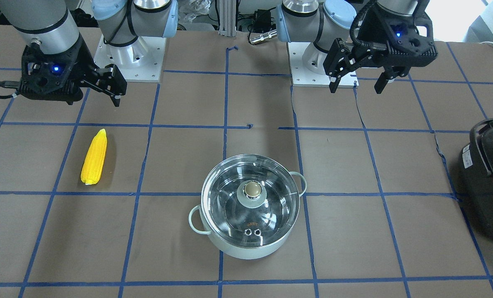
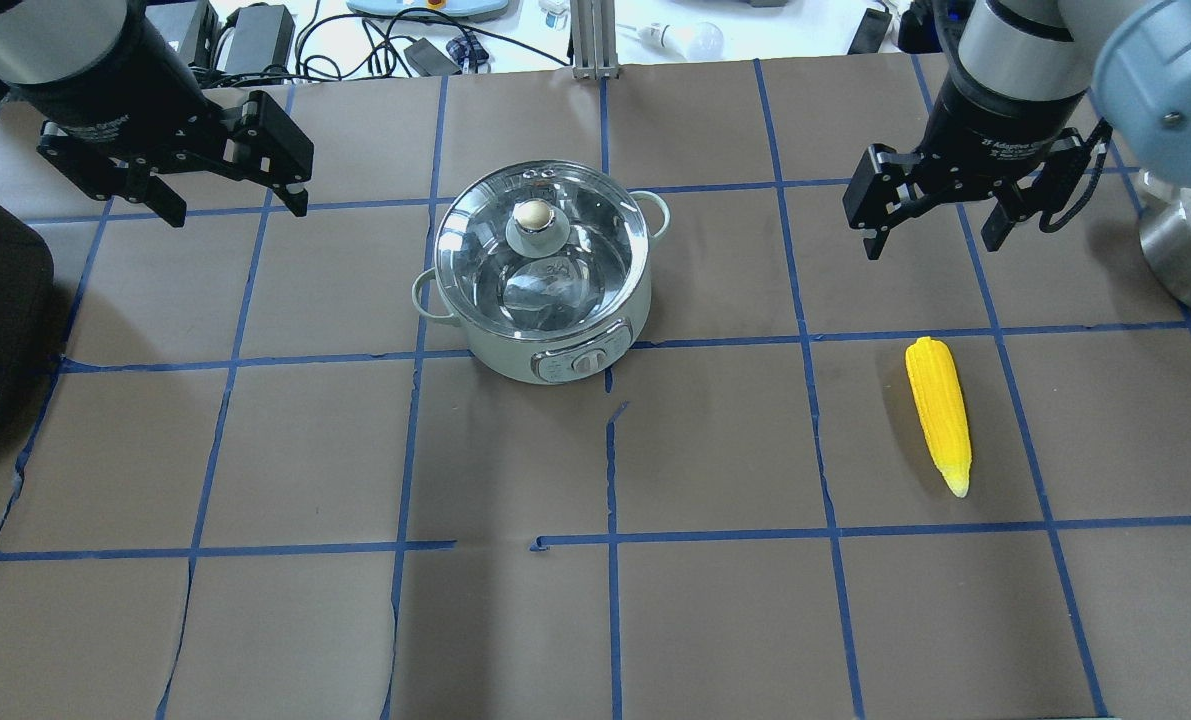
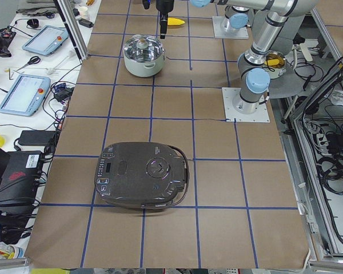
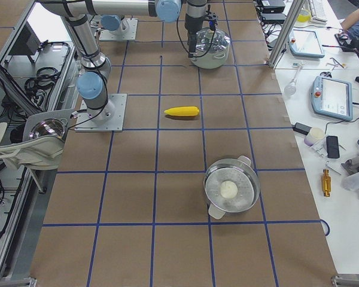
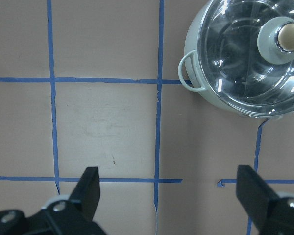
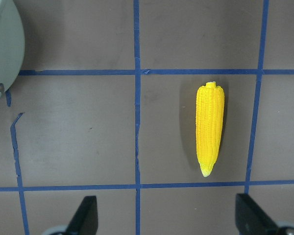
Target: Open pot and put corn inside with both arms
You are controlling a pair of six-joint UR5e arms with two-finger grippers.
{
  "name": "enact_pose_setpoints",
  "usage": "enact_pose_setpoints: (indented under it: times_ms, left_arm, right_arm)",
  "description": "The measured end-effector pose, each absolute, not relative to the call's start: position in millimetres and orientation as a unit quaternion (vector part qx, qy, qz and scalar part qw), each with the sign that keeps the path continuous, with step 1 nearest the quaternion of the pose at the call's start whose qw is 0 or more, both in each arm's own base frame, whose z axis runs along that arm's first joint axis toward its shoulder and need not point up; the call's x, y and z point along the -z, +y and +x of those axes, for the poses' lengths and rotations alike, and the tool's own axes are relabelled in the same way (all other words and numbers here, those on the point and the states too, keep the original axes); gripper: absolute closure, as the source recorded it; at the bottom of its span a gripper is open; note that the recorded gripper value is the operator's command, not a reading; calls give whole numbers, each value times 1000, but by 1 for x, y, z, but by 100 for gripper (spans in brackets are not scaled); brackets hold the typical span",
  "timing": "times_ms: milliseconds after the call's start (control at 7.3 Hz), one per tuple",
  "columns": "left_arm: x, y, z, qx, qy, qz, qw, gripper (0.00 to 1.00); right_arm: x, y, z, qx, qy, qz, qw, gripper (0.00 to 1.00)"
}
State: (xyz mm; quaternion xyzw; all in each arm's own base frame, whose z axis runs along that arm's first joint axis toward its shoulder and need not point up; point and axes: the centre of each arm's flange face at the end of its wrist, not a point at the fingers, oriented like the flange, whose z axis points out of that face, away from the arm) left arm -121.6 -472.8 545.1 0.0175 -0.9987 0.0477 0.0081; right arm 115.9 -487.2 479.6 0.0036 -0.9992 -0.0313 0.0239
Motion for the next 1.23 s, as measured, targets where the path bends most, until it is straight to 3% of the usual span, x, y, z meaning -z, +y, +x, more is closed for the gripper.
enact_pose_setpoints:
  times_ms: [411,1233]
  left_arm:
    - [-542,-493,-147,-75,-997,30,20,3]
    - [-383,-594,-290,-73,-995,32,57,3]
  right_arm:
    - [-479,-488,115,33,-999,4,25,0]
    - [-449,-516,64,16,-998,-53,18,0]
